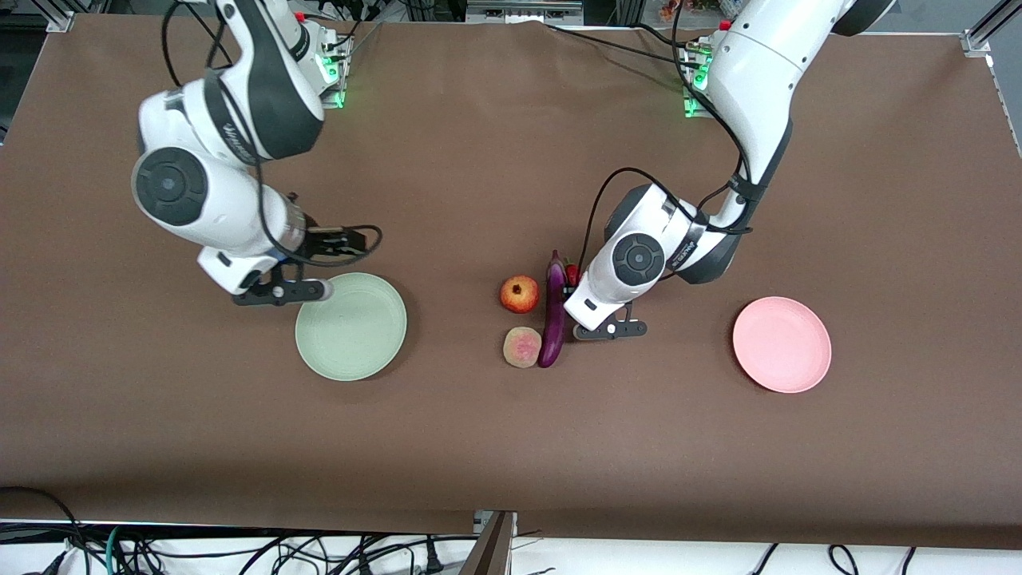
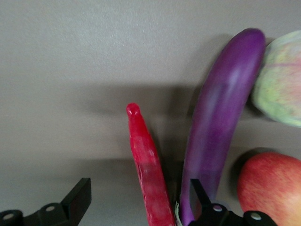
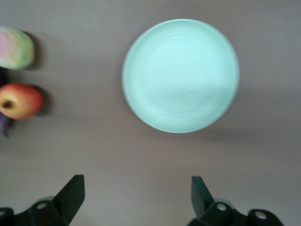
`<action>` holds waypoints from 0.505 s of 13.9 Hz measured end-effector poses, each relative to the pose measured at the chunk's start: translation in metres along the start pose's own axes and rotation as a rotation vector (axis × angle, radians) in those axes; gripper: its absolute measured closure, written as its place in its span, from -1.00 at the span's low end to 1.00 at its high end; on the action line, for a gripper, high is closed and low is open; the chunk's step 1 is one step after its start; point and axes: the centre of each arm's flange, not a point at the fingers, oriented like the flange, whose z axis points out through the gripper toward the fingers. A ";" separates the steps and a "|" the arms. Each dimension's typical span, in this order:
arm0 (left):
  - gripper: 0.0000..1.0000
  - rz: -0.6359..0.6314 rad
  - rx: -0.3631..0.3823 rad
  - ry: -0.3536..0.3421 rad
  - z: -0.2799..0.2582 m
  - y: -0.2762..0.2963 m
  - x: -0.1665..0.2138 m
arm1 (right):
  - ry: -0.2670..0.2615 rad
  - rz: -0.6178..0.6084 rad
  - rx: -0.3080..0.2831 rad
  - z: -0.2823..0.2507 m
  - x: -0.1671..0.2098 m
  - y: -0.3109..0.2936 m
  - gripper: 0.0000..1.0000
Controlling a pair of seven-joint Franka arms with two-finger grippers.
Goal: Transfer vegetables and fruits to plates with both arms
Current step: 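Reach the left gripper to the red chili while the right gripper reaches the pomegranate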
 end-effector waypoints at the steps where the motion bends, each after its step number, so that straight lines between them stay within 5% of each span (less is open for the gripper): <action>1: -0.74 -0.001 -0.001 0.001 0.004 0.000 0.001 | 0.008 0.038 0.025 0.011 0.002 -0.015 -1.00; 5: -0.51 -0.005 0.002 -0.008 0.024 -0.003 0.000 | 0.044 0.165 0.114 0.059 0.004 -0.082 -1.00; 7: -0.15 -0.004 0.002 -0.008 0.027 -0.003 -0.001 | 0.063 0.212 0.139 0.090 0.001 -0.116 -1.00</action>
